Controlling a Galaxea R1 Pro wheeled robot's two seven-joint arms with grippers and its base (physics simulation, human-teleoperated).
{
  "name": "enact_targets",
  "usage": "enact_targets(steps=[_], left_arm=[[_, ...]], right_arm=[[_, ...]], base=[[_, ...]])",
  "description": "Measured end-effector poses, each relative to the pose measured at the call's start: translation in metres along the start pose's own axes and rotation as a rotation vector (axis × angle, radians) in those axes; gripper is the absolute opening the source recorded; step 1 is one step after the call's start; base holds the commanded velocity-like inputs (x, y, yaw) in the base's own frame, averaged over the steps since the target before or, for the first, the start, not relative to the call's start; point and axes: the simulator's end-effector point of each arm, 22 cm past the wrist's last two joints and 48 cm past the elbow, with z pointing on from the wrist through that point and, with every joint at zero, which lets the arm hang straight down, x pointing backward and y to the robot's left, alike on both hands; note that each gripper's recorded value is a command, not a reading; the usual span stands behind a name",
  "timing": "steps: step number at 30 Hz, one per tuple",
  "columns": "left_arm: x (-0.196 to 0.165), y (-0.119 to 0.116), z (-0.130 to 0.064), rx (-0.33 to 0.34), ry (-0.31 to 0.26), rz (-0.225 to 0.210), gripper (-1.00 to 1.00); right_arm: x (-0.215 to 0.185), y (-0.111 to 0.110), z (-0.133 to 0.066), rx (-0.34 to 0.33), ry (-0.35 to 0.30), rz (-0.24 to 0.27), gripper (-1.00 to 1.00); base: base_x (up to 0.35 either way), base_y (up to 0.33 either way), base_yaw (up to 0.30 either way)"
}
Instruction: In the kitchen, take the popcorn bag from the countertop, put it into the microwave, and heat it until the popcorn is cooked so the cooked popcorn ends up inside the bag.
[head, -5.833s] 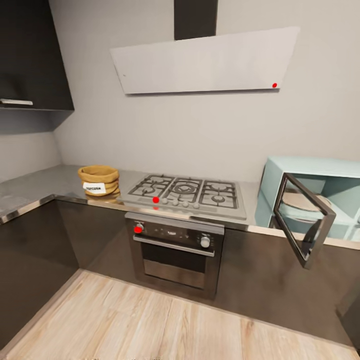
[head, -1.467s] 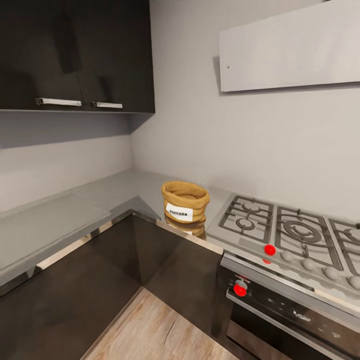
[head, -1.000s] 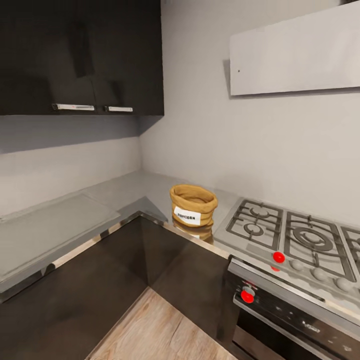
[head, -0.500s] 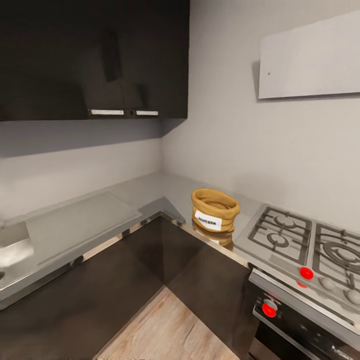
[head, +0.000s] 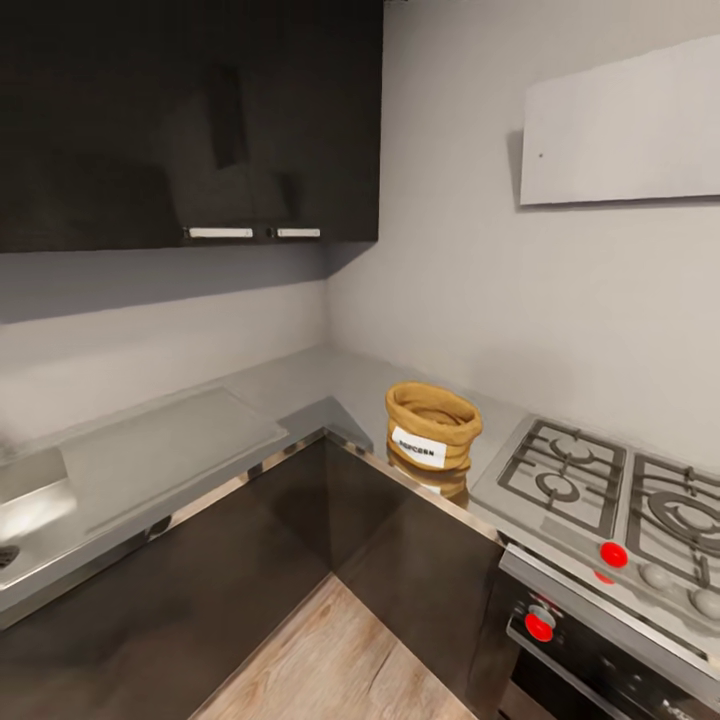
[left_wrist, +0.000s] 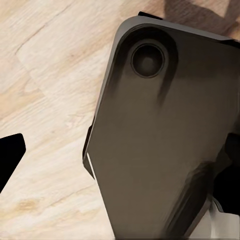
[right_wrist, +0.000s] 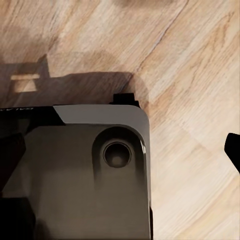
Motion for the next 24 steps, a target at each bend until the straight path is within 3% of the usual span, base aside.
enact_targets(steps=[24], left_arm=[[0.003, 0.006, -0.028, -0.002, 0.001, 0.000, 1.00]], right_arm=[[0.002, 0.002, -0.029, -0.002, 0.011, -0.002, 1.00]], base=[[0.000, 0.000, 0.000]])
